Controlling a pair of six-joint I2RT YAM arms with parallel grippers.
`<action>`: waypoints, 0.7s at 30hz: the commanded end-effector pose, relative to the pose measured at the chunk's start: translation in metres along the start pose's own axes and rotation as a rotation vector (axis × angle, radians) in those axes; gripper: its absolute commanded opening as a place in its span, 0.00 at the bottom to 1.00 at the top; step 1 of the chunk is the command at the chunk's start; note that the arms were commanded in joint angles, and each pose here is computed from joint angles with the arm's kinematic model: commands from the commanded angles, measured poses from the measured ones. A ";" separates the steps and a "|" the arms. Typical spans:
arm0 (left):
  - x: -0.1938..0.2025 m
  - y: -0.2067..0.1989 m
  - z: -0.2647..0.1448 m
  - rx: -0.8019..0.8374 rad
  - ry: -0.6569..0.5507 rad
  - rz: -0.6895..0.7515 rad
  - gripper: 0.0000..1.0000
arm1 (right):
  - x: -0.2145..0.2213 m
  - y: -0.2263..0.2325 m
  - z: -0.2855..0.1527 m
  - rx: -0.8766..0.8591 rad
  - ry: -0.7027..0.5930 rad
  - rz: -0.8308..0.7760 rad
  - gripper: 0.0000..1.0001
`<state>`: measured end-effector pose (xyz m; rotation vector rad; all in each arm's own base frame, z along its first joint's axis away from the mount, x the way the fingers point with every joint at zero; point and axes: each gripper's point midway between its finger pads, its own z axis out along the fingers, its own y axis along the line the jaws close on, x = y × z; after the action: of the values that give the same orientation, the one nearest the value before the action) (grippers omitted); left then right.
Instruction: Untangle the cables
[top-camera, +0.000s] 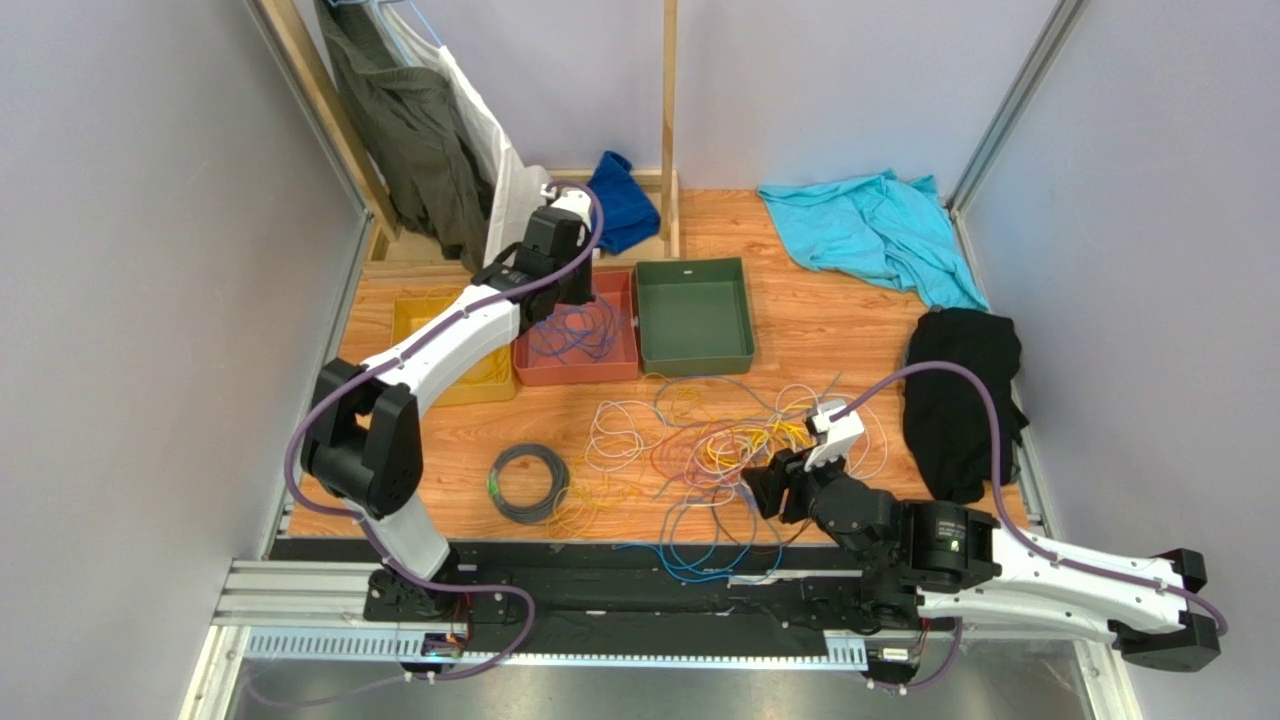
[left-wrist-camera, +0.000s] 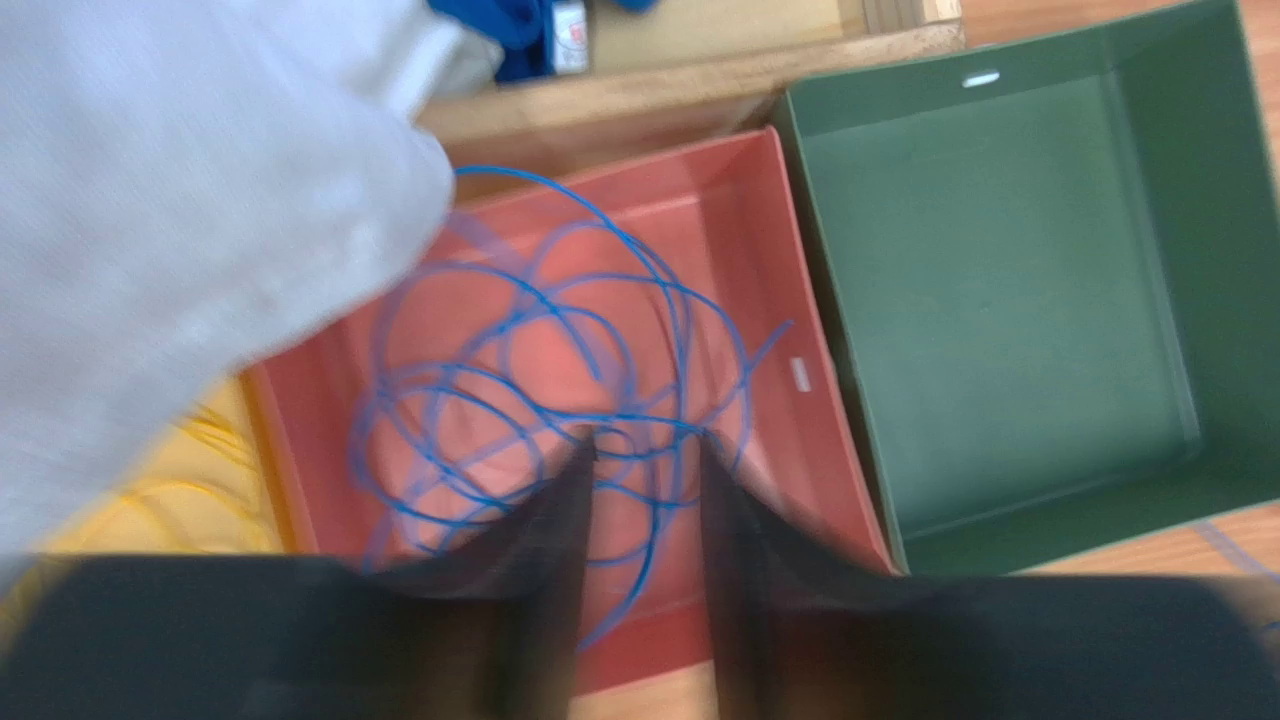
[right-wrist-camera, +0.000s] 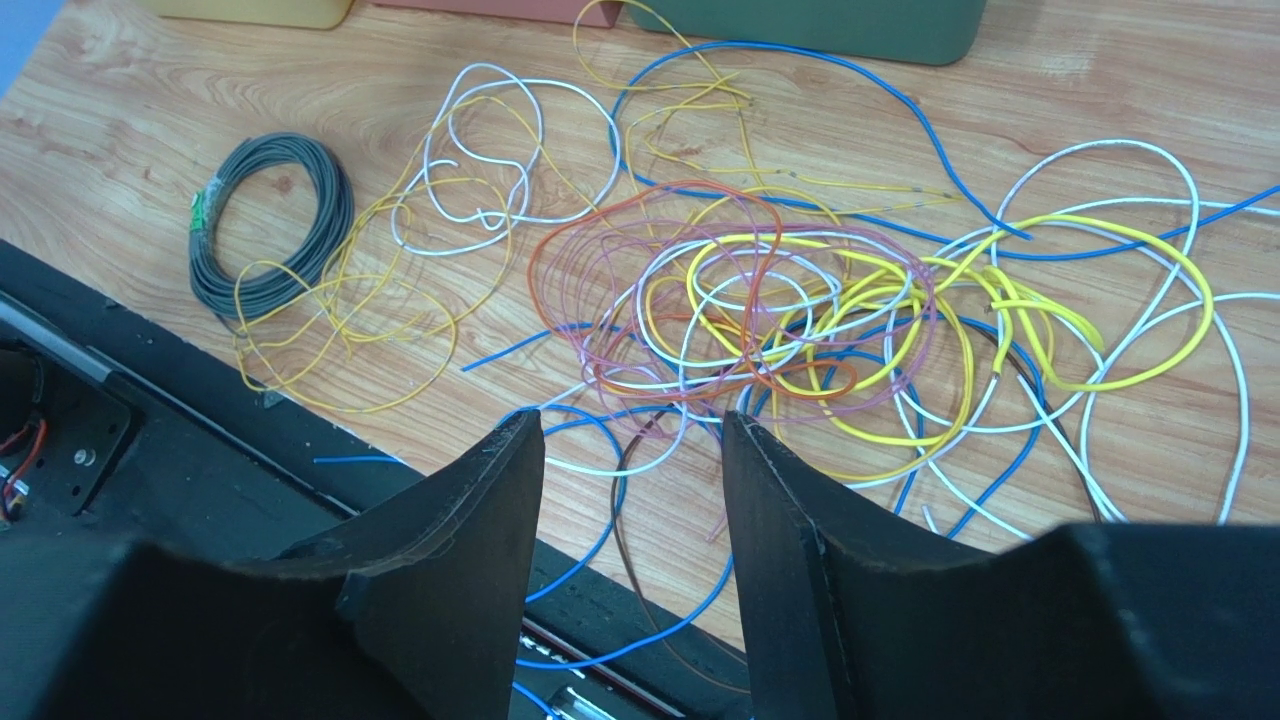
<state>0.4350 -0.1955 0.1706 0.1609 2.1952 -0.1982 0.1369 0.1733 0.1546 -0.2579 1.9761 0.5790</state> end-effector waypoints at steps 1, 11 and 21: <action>-0.008 -0.009 -0.001 0.054 -0.047 -0.082 0.59 | -0.013 0.005 0.002 -0.008 -0.048 0.014 0.51; -0.012 -0.024 -0.104 0.149 -0.199 -0.183 0.94 | -0.012 -0.002 0.002 0.021 -0.072 0.056 0.56; 0.124 -0.136 -0.185 0.399 -0.104 -0.155 0.86 | 0.007 -0.003 0.028 0.168 -0.025 0.083 0.85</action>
<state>0.2193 -0.2922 0.2352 0.2998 1.9570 -0.7106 0.1484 0.1760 0.1288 -0.1766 2.0140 0.4643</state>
